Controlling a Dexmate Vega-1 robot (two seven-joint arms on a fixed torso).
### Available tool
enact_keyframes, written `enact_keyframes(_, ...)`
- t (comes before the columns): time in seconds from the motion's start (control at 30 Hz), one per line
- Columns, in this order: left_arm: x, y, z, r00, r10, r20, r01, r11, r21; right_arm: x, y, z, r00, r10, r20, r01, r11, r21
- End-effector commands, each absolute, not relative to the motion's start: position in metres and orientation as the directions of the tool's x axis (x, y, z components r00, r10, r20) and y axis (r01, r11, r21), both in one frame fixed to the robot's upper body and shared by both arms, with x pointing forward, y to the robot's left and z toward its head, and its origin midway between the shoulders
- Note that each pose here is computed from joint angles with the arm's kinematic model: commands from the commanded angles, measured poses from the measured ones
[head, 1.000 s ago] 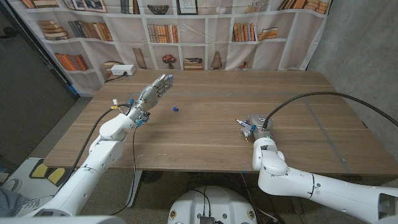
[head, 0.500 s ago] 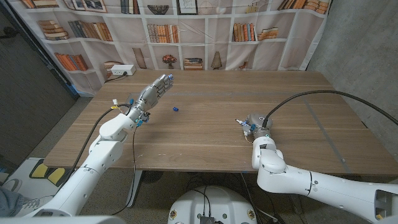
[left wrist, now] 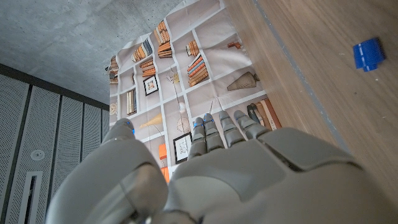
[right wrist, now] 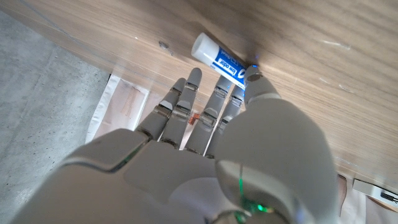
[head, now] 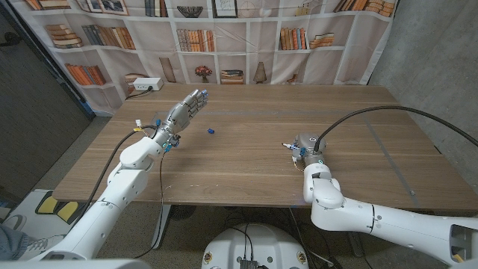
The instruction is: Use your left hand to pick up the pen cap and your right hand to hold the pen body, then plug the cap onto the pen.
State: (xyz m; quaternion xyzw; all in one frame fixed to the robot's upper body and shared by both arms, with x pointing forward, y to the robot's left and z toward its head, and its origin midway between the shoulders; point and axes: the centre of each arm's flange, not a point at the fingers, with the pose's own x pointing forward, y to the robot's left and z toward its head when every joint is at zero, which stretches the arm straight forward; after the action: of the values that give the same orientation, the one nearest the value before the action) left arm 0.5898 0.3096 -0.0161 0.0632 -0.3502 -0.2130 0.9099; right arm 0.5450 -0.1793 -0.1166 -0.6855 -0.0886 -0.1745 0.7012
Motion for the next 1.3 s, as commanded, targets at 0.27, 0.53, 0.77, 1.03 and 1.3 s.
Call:
enact_keyframes(0.27,0.590,0.306,-0.011,0.671,-0.437,0.599,0.324,0.899,0.293,0.543,-0.188,-0.111,0.886,-0.102,0.452,0.458,0.044,-0.888)
enact_keyframes(0.53,0.588,0.310,-0.011,0.674,-0.427,0.602,0.316,0.904,0.288,0.536,-0.188,-0.104,0.867,-0.088,0.490,0.496,0.073,-0.865)
enact_keyframes(0.77,0.583,0.314,-0.007,0.687,-0.429,0.587,0.263,0.899,0.350,0.529,-0.184,-0.096,0.835,-0.076,0.544,0.550,0.099,-0.830)
enact_keyframes(1.03,0.577,0.321,0.000,0.698,-0.399,0.595,0.178,0.901,0.396,0.516,-0.178,-0.083,0.797,-0.074,0.599,0.603,0.141,-0.785)
enact_keyframes(1.3,0.571,0.332,0.010,0.718,-0.379,0.584,0.088,0.881,0.464,0.505,-0.170,-0.077,0.771,-0.069,0.632,0.632,0.193,-0.750)
